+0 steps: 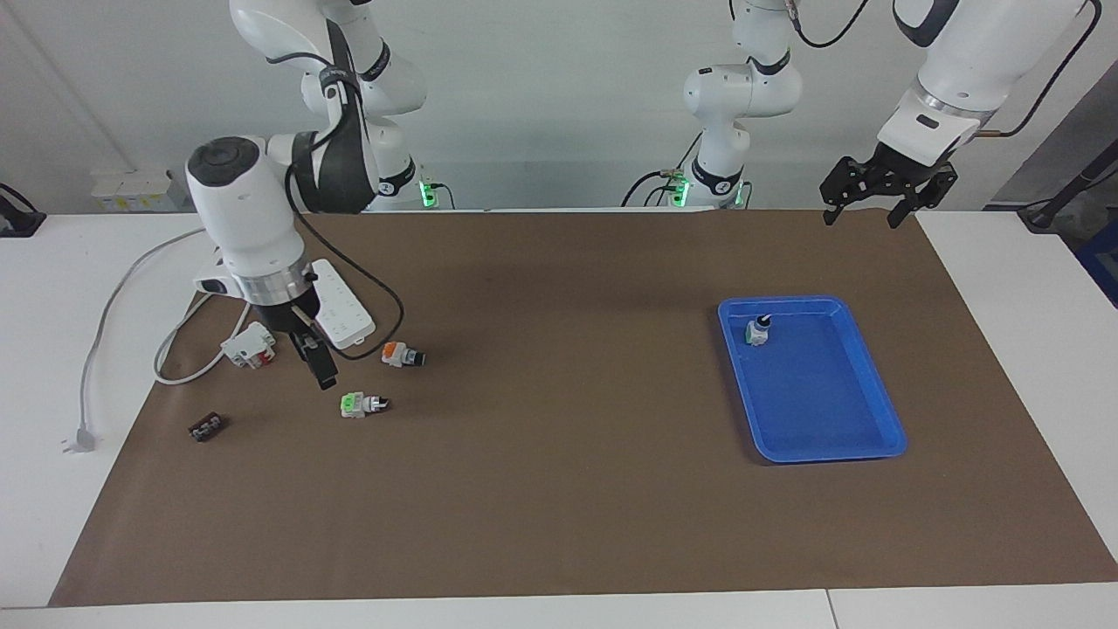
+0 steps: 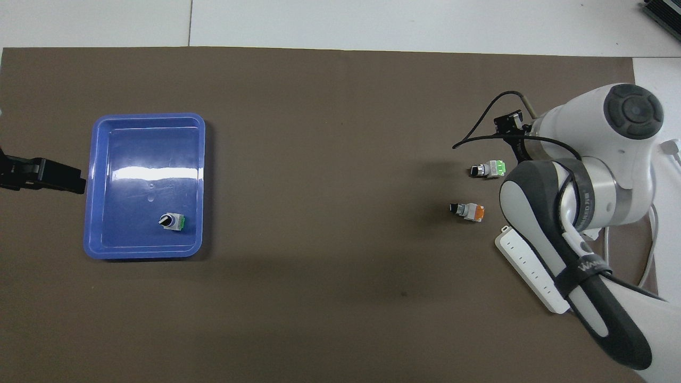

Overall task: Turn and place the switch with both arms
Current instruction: 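Reach the right gripper down and grasp the orange-topped switch, then lift the switch with the right gripper while the left gripper reaches over, then bring the left gripper to the switch held by the right gripper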

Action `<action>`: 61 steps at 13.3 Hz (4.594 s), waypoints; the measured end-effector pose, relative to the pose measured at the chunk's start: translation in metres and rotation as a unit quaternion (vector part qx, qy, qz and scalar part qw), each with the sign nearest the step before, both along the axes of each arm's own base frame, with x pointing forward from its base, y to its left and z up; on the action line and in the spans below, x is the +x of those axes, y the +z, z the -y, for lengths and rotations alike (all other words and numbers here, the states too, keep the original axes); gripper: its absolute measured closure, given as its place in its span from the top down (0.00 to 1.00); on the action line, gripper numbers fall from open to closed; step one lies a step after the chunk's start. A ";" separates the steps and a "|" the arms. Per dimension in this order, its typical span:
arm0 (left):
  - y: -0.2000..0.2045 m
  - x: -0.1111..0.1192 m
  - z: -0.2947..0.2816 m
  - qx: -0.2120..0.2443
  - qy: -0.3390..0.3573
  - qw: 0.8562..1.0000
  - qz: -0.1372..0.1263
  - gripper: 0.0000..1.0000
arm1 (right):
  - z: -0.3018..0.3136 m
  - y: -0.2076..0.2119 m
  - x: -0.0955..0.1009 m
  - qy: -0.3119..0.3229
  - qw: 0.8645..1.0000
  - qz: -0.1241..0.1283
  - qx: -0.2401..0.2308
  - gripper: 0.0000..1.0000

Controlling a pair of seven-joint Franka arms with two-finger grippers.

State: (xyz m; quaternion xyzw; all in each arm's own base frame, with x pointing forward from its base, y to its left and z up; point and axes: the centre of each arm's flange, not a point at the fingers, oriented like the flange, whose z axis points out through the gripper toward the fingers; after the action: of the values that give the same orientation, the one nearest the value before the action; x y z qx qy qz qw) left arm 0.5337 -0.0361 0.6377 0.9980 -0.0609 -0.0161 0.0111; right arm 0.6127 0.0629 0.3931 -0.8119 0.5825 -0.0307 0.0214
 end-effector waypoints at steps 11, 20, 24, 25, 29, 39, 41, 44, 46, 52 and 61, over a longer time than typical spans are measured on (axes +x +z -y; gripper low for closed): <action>0.000 0.000 0.000 0.000 0.000 1.000 0.000 1.00 | 0.022 -0.079 -0.065 -0.187 0.967 -0.069 0.158 1.00; 0.000 0.000 0.000 0.000 0.000 1.000 0.000 1.00 | 0.027 -0.101 -0.086 -0.199 0.966 -0.061 0.151 0.98; 0.000 0.000 0.000 0.000 0.000 1.000 0.000 1.00 | 0.027 -0.108 -0.091 -0.187 0.969 -0.065 0.149 0.59; 0.000 0.000 0.000 0.000 0.000 1.000 0.000 1.00 | 0.028 -0.109 -0.091 -0.182 0.970 -0.063 0.148 0.48; 0.000 0.000 0.000 0.000 0.000 1.000 0.000 1.00 | 0.029 -0.104 -0.087 -0.150 0.976 -0.054 0.149 0.41; 0.000 -0.001 0.003 0.000 -0.002 1.000 -0.003 1.00 | -0.100 0.070 -0.022 -0.104 0.940 -0.028 0.324 0.41; -0.004 -0.003 0.003 0.001 -0.003 1.000 -0.008 1.00 | -0.126 0.084 -0.024 -0.116 0.924 -0.037 0.362 0.41; -0.018 -0.008 0.009 0.000 -0.008 1.000 -0.012 1.00 | -0.178 0.113 -0.034 -0.128 0.910 -0.053 0.391 0.41; -0.024 -0.011 0.019 -0.025 -0.011 1.000 -0.011 0.98 | -0.213 0.139 -0.043 -0.134 0.903 -0.054 0.404 0.41; -0.014 -0.009 0.059 -0.199 0.150 0.968 -0.018 0.99 | -0.281 0.158 -0.068 -0.159 0.891 -0.052 0.422 0.41; -0.026 -0.008 0.137 -0.341 0.325 0.878 -0.090 0.89 | -0.290 0.152 -0.072 -0.154 0.893 -0.058 0.419 0.41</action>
State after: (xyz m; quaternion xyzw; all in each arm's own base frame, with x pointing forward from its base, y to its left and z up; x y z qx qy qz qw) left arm 0.5261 -0.1735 0.6115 0.8903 0.2662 -0.0798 0.3608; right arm 0.5405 0.3531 0.5453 -0.6282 0.6592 0.2605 0.3209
